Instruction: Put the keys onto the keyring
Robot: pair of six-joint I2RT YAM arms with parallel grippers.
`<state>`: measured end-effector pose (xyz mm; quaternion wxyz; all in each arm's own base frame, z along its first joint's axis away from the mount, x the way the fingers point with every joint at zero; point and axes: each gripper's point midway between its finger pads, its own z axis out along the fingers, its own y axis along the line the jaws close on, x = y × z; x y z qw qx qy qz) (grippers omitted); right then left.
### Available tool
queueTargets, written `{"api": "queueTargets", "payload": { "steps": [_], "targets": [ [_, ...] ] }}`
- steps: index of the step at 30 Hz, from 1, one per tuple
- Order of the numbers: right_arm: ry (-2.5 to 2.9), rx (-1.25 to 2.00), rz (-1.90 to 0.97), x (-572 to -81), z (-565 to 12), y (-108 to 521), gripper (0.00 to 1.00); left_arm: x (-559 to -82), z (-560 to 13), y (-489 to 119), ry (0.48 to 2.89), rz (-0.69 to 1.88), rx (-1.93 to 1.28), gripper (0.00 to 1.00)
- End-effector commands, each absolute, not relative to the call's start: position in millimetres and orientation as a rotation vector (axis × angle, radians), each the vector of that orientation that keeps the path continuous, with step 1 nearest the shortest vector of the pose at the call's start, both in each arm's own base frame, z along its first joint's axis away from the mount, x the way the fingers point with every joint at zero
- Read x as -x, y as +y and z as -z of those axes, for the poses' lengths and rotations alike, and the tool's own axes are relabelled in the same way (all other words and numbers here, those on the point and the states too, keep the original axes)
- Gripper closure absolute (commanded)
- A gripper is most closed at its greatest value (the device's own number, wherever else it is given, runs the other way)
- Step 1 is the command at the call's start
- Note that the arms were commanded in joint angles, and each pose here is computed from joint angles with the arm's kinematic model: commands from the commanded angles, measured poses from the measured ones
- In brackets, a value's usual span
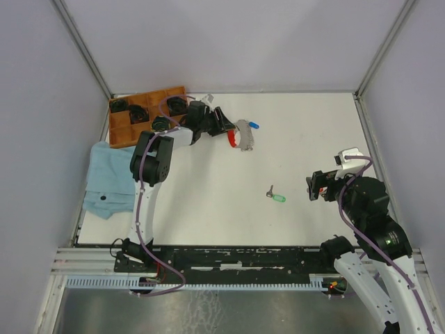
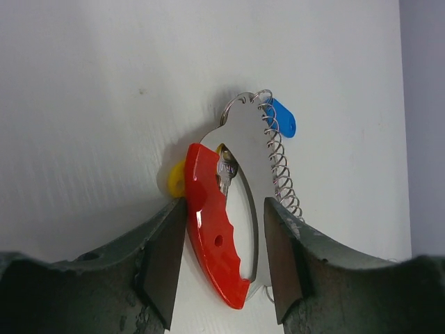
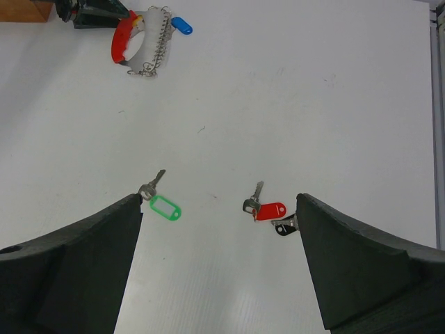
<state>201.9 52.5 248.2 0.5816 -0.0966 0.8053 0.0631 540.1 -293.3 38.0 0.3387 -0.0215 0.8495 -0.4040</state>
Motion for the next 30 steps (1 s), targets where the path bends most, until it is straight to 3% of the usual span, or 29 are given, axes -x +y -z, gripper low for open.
{"api": "queueTargets", "payload": {
  "steps": [1, 13, 19, 26, 30],
  "targets": [
    [1.844, 0.229, -0.150, -208, -257, 55, 0.00, -520, 0, -299, 2.337, 1.107, 0.114, 0.45],
    [1.848, 0.231, -0.149, -208, -256, 55, 0.00, -519, -38, -316, 2.210, 1.306, 0.109, 0.75],
    [1.851, 0.232, -0.153, -208, -256, 55, 0.00, -509, -36, -317, 2.195, 1.361, 0.131, 0.97],
    [1.867, 0.253, -0.195, -210, -254, 64, 0.00, -495, -41, -310, 2.189, 1.344, 0.125, 0.97],
    [1.899, 0.275, -0.232, -214, -252, 73, 0.00, -494, -49, -304, 2.196, 1.277, 0.120, 0.77]
  ]
}}
